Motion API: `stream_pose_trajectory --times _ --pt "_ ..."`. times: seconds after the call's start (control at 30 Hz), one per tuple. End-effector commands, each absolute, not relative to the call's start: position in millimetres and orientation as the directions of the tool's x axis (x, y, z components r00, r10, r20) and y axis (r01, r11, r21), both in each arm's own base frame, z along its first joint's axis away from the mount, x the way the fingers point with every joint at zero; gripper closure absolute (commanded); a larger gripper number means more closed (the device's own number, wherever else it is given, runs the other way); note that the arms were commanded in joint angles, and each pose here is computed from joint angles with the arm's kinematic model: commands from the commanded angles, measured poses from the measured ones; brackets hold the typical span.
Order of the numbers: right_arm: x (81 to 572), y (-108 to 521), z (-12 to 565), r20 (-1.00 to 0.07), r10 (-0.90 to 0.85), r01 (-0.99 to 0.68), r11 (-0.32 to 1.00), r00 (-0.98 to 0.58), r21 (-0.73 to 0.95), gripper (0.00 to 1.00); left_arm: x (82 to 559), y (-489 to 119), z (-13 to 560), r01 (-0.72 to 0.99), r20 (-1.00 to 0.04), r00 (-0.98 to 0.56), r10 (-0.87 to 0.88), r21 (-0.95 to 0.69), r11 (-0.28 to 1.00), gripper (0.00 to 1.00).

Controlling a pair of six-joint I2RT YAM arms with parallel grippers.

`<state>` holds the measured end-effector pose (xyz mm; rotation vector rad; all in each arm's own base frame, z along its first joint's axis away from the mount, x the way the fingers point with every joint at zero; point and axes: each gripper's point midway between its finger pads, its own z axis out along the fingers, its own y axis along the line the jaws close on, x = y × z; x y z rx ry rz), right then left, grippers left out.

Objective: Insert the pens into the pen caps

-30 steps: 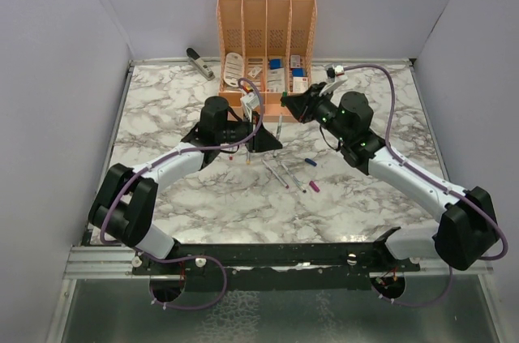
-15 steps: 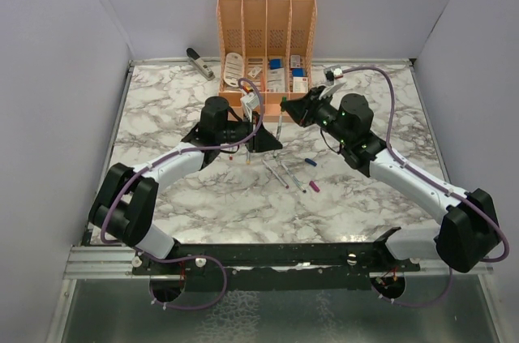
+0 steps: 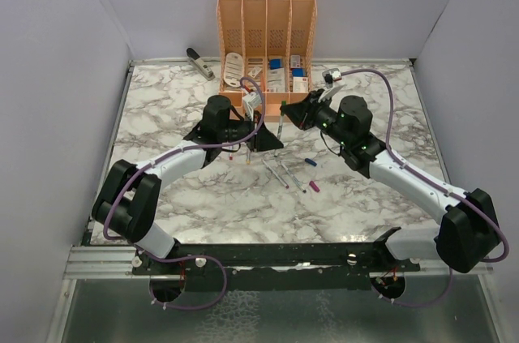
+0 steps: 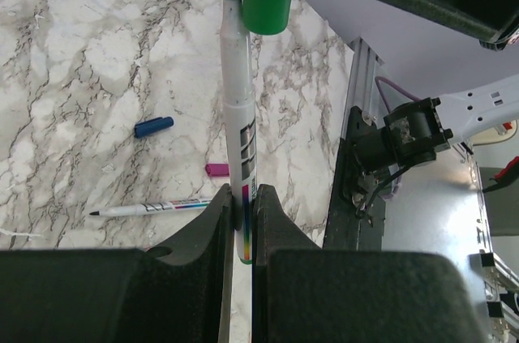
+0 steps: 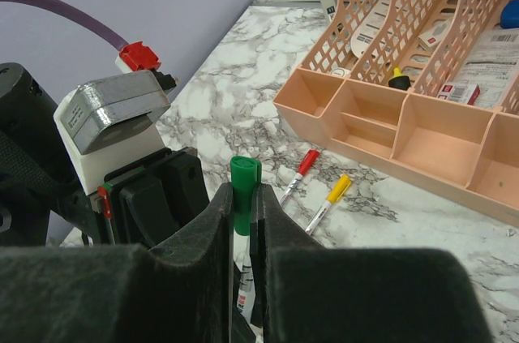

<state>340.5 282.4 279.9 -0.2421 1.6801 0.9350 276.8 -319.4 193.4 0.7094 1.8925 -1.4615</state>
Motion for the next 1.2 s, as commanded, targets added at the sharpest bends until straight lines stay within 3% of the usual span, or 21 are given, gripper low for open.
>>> stream_pose_trajectory --times 0.0,0.77,1.17 --pt "333 283 278 -0.89 0.289 -0.61 0.651 -0.351 0.452 0.99 287 -324 213 0.781 -0.8 -0.6 0.006 -0.585 0.219 1.0" --pt "361 267 316 -0.924 0.335 -0.556 0.74 -0.185 0.38 0.99 277 -320 200 0.768 -0.784 -0.62 0.023 -0.601 0.223 1.0" --pt "359 271 308 -0.919 0.334 -0.564 0.726 -0.212 0.394 0.99 276 -319 204 0.774 -0.791 -0.612 0.019 -0.594 0.218 1.0"
